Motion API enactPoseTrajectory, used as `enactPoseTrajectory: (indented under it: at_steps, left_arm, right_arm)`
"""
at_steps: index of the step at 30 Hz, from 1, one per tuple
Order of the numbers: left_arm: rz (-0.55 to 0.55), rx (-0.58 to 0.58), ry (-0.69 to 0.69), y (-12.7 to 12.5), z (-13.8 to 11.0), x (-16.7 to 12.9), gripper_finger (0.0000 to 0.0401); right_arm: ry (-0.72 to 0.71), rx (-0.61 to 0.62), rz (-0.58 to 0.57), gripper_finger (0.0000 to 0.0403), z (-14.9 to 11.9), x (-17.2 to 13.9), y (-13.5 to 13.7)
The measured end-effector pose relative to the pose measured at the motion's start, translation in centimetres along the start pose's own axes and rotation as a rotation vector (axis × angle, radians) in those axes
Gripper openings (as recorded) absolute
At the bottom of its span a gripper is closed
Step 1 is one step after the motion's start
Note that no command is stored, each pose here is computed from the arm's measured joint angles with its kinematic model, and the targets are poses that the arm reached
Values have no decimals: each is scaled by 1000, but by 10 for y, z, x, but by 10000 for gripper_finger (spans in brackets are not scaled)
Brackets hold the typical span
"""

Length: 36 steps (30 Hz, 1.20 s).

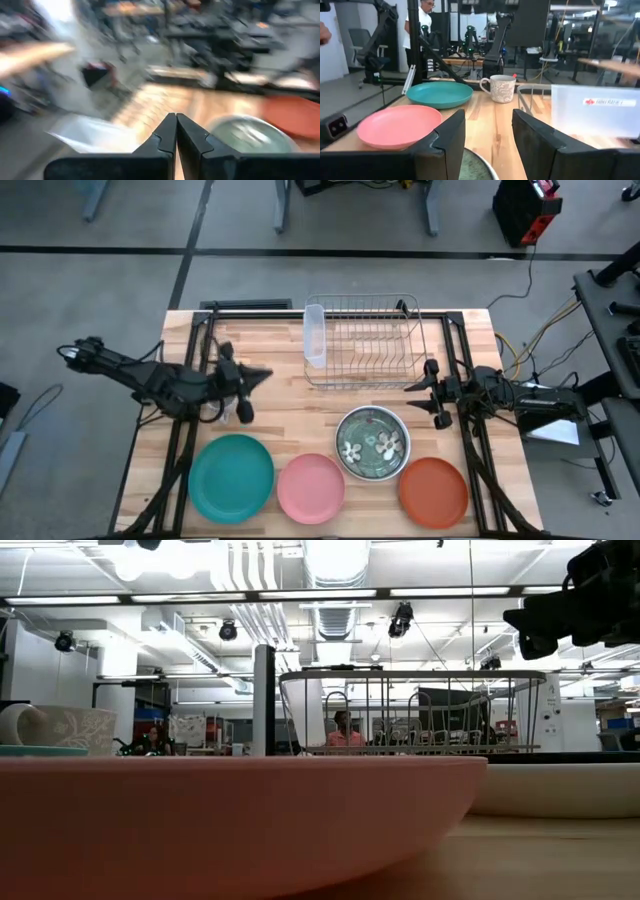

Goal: Sort dishes
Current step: Put the green plate in the dish rack

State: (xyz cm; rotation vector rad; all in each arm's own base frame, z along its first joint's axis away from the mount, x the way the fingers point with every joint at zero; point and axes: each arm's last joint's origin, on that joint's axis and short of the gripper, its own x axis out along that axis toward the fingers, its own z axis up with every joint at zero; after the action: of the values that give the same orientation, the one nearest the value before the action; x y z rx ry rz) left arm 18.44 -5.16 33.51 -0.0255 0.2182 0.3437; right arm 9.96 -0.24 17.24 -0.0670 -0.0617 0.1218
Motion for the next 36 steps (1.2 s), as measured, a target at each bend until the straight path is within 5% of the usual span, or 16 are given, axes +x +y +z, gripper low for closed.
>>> enactPoseTrajectory:
  at_steps: [11,20,25,32,36]
  left_arm:
    - [-207,-129,112,-26,-12,24,0]
    - [-147,-254,293,-33,-5,28,0]
    - [-255,-338,598,-44,-15,28,0]
    - [-68,-563,1120,-71,-53,15,0]
    - [-19,-610,1249,-97,-54,2,0]
  right_arm:
    - [-47,87,-25,151,5,0,-1]
    - [-58,134,-15,147,6,0,-1]
    - [-54,200,-6,155,5,0,0]
    - [0,146,13,153,0,0,1]
    - [11,139,13,149,-1,0,1]
